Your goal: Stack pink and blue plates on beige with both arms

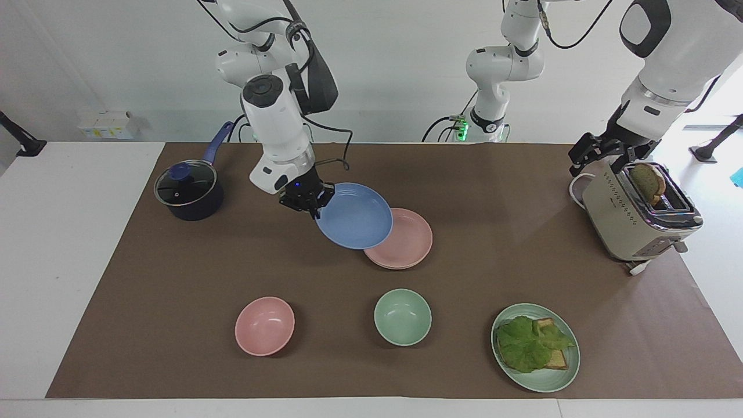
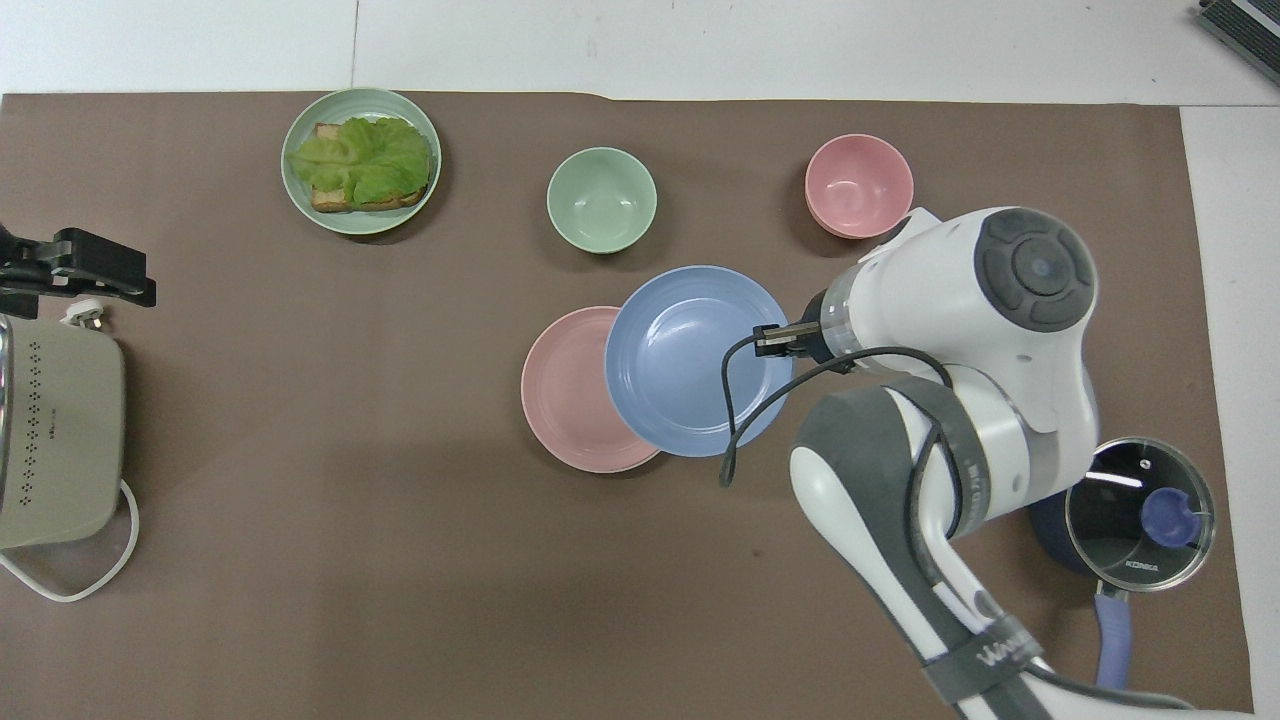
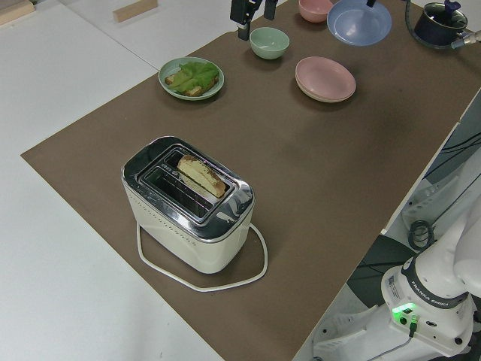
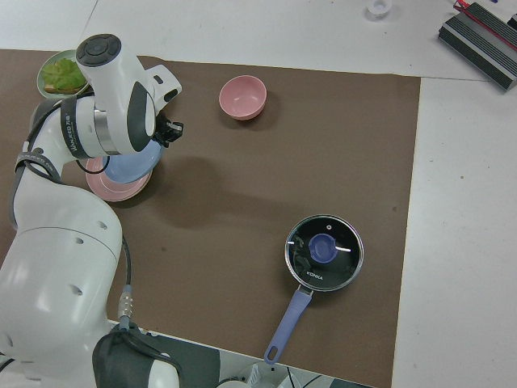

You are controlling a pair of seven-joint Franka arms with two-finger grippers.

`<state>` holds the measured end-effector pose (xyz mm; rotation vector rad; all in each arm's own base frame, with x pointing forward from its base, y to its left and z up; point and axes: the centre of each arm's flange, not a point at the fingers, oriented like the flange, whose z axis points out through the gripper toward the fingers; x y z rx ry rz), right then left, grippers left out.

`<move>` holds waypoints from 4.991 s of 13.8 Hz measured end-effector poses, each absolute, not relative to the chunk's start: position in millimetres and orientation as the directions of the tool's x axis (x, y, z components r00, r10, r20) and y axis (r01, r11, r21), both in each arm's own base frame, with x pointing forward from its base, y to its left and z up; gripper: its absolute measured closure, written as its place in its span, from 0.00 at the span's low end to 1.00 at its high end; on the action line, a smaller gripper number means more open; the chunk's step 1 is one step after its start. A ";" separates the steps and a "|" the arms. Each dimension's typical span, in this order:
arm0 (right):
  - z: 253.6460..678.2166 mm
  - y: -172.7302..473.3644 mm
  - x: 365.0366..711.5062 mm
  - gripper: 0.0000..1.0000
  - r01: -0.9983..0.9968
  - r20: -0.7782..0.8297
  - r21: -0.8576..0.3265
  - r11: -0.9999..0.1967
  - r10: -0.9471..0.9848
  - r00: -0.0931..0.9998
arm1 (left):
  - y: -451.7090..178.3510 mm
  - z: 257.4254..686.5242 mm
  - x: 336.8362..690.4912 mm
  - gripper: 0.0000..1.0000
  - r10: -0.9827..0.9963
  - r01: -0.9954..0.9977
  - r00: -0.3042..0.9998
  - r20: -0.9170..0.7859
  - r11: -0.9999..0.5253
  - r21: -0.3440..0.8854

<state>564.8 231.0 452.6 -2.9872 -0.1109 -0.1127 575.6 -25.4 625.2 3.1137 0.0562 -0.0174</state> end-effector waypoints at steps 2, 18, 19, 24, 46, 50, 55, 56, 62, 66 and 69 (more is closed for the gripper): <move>433.1 270.3 558.2 0.95 0.056 0.084 -0.159 -0.986 0.043 0.995 | -25.4 625.2 575.6 0.00 0.036 0.036 0.999 -0.012 -0.999 0.027; 347.6 299.3 555.7 0.95 0.004 -0.009 -0.180 -0.984 0.006 1.000 | -25.4 625.2 575.6 0.00 0.036 0.036 0.999 -0.012 -0.999 0.027; 345.9 299.6 555.6 0.95 -0.002 -0.014 -0.185 -0.983 0.001 1.000 | -25.4 625.2 575.6 0.00 0.036 0.036 0.999 -0.012 -0.999 0.027; 345.4 297.1 559.2 0.43 -0.009 -0.008 -0.187 -0.982 -0.007 1.000 | -25.4 625.2 575.6 0.00 0.036 0.036 0.999 -0.012 -0.999 0.027; 578.9 8.1 559.0 0.00 -0.099 0.076 0.023 -0.995 -0.097 0.992 | -25.4 625.2 575.6 0.00 0.036 0.036 0.999 -0.012 -0.999 0.027; 641.6 -16.6 534.5 0.00 -0.084 0.041 0.027 -0.996 -0.083 0.996 | -25.4 625.2 575.6 0.00 0.036 0.036 0.999 -0.012 -0.999 0.027; 653.1 -18.7 524.9 0.00 -0.079 0.023 0.027 -0.997 -0.078 0.997 | -25.4 625.2 575.6 0.00 0.036 0.036 0.999 -0.012 -0.999 0.027; 652.6 -18.3 524.7 0.00 -0.070 0.020 0.027 -0.997 -0.070 0.997 | -25.4 625.2 575.6 0.00 0.036 0.036 0.999 -0.012 -0.999 0.027; 652.1 -14.5 524.6 0.00 -0.025 0.016 0.028 -0.999 -0.025 1.000 | -25.4 625.2 575.6 0.00 0.036 0.036 0.999 -0.012 -0.999 0.027; 651.4 -12.5 524.5 0.00 -0.003 0.013 0.029 -1.000 -0.002 1.000 | -25.4 625.2 575.6 0.00 0.036 0.036 0.999 -0.012 -0.999 0.027; 651.2 -12.8 524.3 0.00 -0.003 0.011 0.029 -1.000 -0.003 1.000 | -25.4 625.2 575.6 0.00 0.036 0.036 0.999 -0.012 -0.999 0.027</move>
